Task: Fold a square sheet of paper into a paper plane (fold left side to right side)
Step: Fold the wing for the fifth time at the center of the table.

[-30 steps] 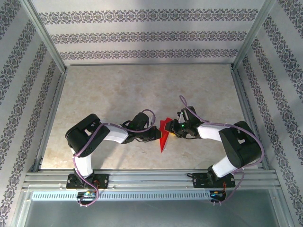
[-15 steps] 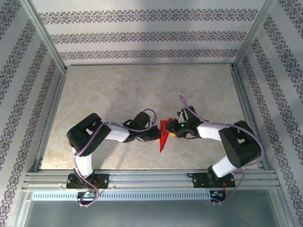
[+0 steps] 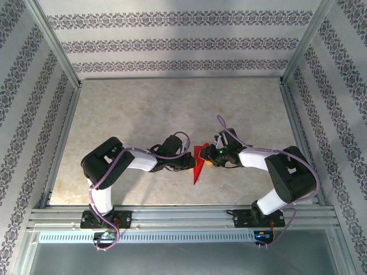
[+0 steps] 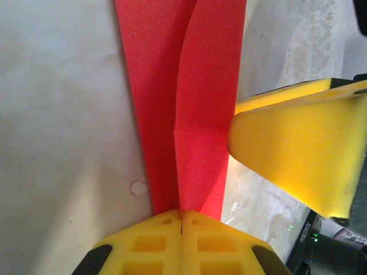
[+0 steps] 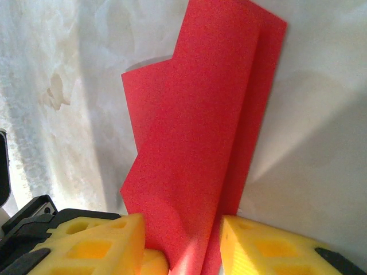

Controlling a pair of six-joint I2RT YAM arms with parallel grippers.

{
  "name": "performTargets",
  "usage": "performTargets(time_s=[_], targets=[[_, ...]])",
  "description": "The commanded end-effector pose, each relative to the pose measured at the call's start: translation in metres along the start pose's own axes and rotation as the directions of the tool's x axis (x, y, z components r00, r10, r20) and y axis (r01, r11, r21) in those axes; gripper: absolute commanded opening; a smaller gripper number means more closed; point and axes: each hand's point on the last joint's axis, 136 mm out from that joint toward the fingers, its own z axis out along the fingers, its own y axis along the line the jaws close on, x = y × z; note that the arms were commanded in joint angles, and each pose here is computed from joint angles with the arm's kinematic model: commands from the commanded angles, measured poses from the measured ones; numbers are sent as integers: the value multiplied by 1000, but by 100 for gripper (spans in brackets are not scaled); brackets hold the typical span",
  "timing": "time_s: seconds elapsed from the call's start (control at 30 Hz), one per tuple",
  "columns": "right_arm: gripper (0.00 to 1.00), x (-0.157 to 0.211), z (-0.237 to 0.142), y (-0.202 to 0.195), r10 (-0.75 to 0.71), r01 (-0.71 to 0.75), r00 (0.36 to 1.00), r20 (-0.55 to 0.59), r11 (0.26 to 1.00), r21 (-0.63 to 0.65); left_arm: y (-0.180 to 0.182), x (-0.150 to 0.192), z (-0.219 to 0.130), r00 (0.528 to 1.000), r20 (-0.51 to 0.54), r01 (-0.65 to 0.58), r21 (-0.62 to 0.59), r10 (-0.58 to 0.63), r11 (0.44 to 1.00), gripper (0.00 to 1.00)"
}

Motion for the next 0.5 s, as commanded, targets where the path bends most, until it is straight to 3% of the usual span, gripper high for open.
performTargets(time_s=[0.0,0.47], targets=[[41,5,13,-7,-49,49,999,1,998,37,26,15,4,999,-28,28,-85,-30,996,4],[42,3,4,-1,-45,45,998,40,999,13,48,24,5,998,-46,34,-182,-43,983,4]])
